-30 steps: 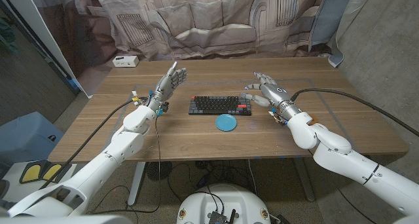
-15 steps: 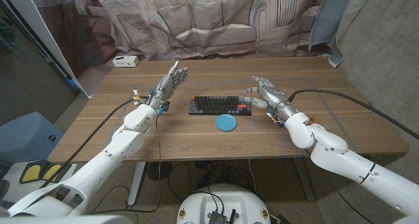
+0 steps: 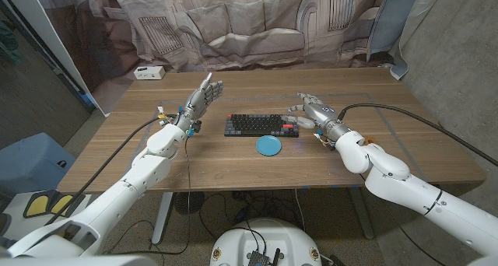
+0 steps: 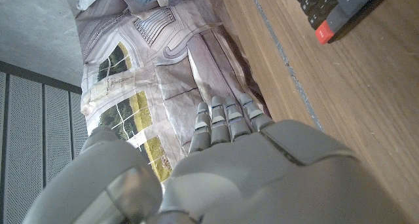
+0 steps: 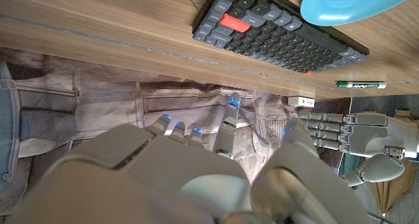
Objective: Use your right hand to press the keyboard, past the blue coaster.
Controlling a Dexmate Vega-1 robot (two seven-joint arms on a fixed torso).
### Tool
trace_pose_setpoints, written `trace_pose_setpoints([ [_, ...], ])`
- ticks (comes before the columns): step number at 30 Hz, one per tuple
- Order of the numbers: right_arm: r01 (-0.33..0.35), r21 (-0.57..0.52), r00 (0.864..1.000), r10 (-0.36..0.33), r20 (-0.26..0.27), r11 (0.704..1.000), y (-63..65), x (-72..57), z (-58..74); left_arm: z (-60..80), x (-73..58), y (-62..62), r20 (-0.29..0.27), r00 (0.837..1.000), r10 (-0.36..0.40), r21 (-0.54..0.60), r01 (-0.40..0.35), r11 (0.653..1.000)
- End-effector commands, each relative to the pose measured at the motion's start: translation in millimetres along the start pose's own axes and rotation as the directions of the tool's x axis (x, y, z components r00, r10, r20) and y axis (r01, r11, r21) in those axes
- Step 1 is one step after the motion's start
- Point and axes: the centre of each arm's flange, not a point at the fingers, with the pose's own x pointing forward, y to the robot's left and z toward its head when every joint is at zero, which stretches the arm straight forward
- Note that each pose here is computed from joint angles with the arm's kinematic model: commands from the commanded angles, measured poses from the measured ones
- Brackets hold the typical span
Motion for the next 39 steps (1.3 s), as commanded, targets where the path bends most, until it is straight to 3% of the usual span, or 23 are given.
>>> trace_pose_setpoints([
  [1, -0.056, -0.002, 0.998, 0.056, -0.023, 0.998, 1.0, 5.3, 5.7, -1.7, -2.7, 0.2, -0.006, 1.0, 0.002, -0.003, -0.002, 1.0],
  [9, -0.103, 0.006, 0.994, 0.103, -0.04, 0.995, 6.0, 11.0, 6.3, -0.6, -5.6, 0.5, -0.003, 1.0, 0.004, 0.007, -0.004, 1.0],
  [12, -0.115, 0.051, 0.993, 0.116, -0.022, 0.992, 8.1, 12.3, 5.0, 0.0, -7.8, 1.9, -0.009, 1.0, 0.011, 0.024, -0.011, 1.0],
  [27, -0.136, -0.029, 0.989, 0.134, -0.054, 0.99, 11.1, 16.9, 8.3, 1.0, -11.7, 6.2, 0.007, 1.0, 0.029, 0.008, -0.029, 1.0],
  [39, -0.183, -0.022, 0.981, 0.181, -0.073, 0.983, 20.3, 22.9, 7.0, 6.1, -8.9, 6.0, 0.009, 1.0, 0.016, 0.014, -0.016, 1.0],
])
